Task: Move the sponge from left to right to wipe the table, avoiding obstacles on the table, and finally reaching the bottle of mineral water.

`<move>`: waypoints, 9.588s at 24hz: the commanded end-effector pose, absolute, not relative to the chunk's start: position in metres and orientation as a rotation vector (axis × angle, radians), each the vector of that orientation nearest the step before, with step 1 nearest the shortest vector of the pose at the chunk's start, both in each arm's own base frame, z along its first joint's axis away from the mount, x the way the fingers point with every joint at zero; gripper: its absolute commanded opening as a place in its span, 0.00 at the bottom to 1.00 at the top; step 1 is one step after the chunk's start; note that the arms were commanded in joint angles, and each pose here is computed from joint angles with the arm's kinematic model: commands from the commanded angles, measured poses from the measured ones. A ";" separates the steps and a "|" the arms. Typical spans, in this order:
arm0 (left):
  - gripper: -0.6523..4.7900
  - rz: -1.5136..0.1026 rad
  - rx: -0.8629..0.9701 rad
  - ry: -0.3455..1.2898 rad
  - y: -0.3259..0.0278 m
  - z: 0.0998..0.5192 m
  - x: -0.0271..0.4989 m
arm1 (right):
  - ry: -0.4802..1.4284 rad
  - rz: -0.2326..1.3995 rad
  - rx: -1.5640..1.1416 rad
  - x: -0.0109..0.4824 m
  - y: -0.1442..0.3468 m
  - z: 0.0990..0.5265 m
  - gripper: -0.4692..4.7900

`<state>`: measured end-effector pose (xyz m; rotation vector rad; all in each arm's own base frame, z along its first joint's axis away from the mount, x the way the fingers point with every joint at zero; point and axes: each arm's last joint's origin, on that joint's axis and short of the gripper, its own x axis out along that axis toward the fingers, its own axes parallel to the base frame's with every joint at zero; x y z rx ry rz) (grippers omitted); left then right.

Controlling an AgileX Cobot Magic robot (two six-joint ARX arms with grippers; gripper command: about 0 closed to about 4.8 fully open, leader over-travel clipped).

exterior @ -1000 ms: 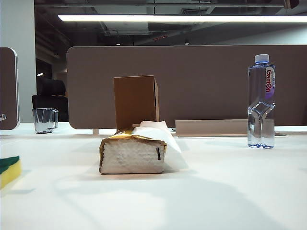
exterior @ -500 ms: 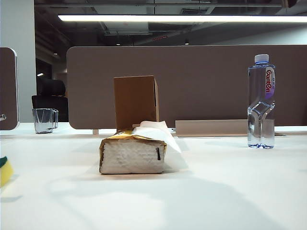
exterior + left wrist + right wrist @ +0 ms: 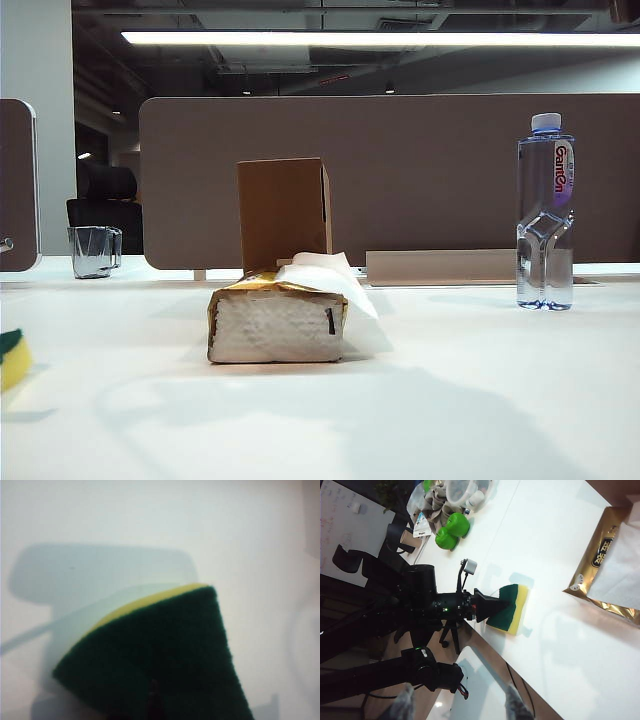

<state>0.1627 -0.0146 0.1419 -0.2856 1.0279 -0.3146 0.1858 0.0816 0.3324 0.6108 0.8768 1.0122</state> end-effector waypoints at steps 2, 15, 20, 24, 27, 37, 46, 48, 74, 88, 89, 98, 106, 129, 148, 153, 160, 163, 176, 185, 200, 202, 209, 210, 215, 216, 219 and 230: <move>0.11 -0.345 -0.244 1.053 -0.032 0.139 0.160 | 0.869 1.024 0.604 0.184 0.081 0.335 0.53; 0.11 -0.489 -0.240 1.085 -0.094 0.120 0.165 | 0.836 1.037 0.592 0.171 0.077 0.342 0.53; 0.11 -0.553 -0.240 1.066 -0.122 0.118 0.157 | 0.848 1.037 0.578 0.166 0.076 0.342 0.53; 0.11 -0.585 -0.268 1.059 -0.132 0.120 0.152 | 0.852 1.039 0.567 0.163 0.075 0.342 0.53; 0.11 -0.583 -0.282 1.037 -0.135 0.122 0.152 | 0.852 1.039 0.566 0.162 0.075 0.342 0.53; 0.11 -0.599 -0.315 0.997 -0.138 0.124 0.156 | 0.871 1.032 0.571 0.161 0.074 0.340 0.53; 0.11 -0.682 -0.350 0.984 -0.152 0.122 0.167 | 0.871 1.033 0.571 0.161 0.074 0.340 0.53; 0.11 -0.698 -0.343 0.973 -0.156 0.124 0.168 | 0.871 1.033 0.571 0.161 0.074 0.340 0.53; 0.50 -0.710 -0.351 0.921 -0.161 0.129 0.169 | 0.869 1.036 0.571 0.160 0.074 0.341 0.53; 0.52 -0.743 -0.362 0.851 -0.170 0.150 0.179 | 0.872 1.036 0.572 0.160 0.074 0.341 0.53; 0.52 -0.741 -0.360 0.854 -0.171 0.152 0.180 | 0.872 1.036 0.572 0.160 0.074 0.341 0.53; 0.52 -0.672 -0.355 0.851 -0.155 0.161 0.190 | 0.871 1.061 0.574 0.158 0.074 0.342 0.53; 0.52 -0.620 -0.322 0.761 -0.123 0.187 0.189 | 0.923 1.043 0.583 0.155 0.073 0.338 0.53; 0.52 -0.451 0.027 0.609 -0.059 0.305 0.161 | 1.043 0.968 0.595 0.125 0.063 0.334 0.53; 0.52 -0.264 0.070 0.607 -0.015 0.326 0.080 | 1.096 0.940 0.571 0.119 0.060 0.327 0.53; 0.52 -0.321 0.047 0.680 -0.014 0.319 0.058 | 1.173 0.915 0.592 0.117 0.060 0.315 0.54; 0.58 -0.431 0.004 0.721 -0.015 0.315 0.047 | 1.242 0.882 0.608 0.118 0.060 0.292 0.63; 0.59 -0.452 -0.005 0.729 -0.016 0.314 0.046 | 1.277 0.841 0.615 0.120 0.060 0.273 0.63; 0.64 -0.487 -0.024 0.780 -0.016 0.311 0.042 | 1.275 0.794 0.478 0.131 0.112 0.251 0.85; 0.64 -0.487 -0.022 0.787 -0.015 0.318 0.035 | 1.306 0.747 0.441 0.162 0.155 0.217 0.86; 0.64 -0.494 -0.015 0.708 -0.014 0.338 0.026 | 1.370 0.664 0.458 0.187 0.184 0.172 0.86; 0.64 -0.494 -0.015 0.709 -0.014 0.338 0.026 | 1.376 0.664 0.455 0.188 0.191 0.164 0.86; 0.64 -0.494 -0.015 0.722 -0.014 0.337 0.025 | 1.345 0.661 0.494 0.195 0.197 0.158 0.86; 0.64 -0.497 -0.009 0.721 -0.014 0.337 0.025 | 1.345 0.664 0.497 0.196 0.198 0.157 0.86; 0.64 -0.500 0.001 0.720 -0.014 0.338 0.024 | 1.352 0.650 0.515 0.199 0.201 0.151 0.86; 0.64 -0.500 0.001 0.720 -0.014 0.337 0.024 | 1.351 0.652 0.516 0.199 0.202 0.149 0.86; 0.64 -0.500 0.001 0.720 -0.014 0.337 0.024 | 1.347 0.650 0.525 0.201 0.203 0.147 0.86; 0.64 -0.501 0.001 0.724 -0.014 0.337 0.024 | 1.397 0.554 0.509 0.203 0.205 0.126 0.84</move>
